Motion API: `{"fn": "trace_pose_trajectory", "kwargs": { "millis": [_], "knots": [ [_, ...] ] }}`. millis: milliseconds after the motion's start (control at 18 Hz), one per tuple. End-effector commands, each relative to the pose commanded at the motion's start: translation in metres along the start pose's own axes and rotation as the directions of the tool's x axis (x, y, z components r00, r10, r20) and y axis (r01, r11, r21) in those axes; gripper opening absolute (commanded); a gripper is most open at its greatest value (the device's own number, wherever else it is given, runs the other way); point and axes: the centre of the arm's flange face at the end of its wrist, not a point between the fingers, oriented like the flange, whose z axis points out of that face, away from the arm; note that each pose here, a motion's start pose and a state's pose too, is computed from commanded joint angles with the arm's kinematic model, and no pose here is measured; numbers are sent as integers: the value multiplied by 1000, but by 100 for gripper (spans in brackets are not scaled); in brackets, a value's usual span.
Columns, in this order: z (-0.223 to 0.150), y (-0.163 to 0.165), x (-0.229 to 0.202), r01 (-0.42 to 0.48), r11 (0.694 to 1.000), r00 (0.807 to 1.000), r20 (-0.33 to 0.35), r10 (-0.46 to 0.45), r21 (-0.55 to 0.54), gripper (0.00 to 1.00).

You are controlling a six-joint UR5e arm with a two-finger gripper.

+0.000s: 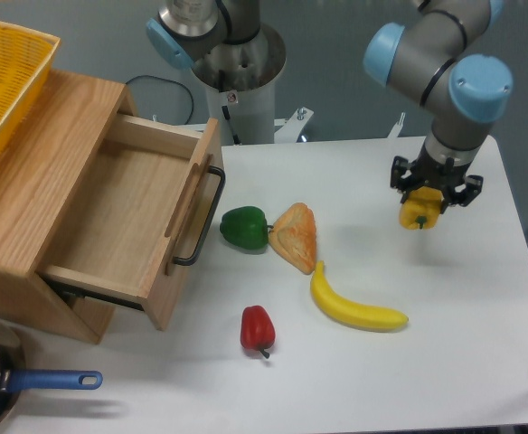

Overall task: Pick up the yellow pepper
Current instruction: 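Lift the grasped yellow pepper up off the table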

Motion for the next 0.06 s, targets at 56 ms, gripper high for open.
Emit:
{"fn": "trace_pose_trajectory", "kwargs": {
  "millis": [56],
  "knots": [
    [-3,2,-1,-9,1000,1000,3,9,1,38]
  ]
}}
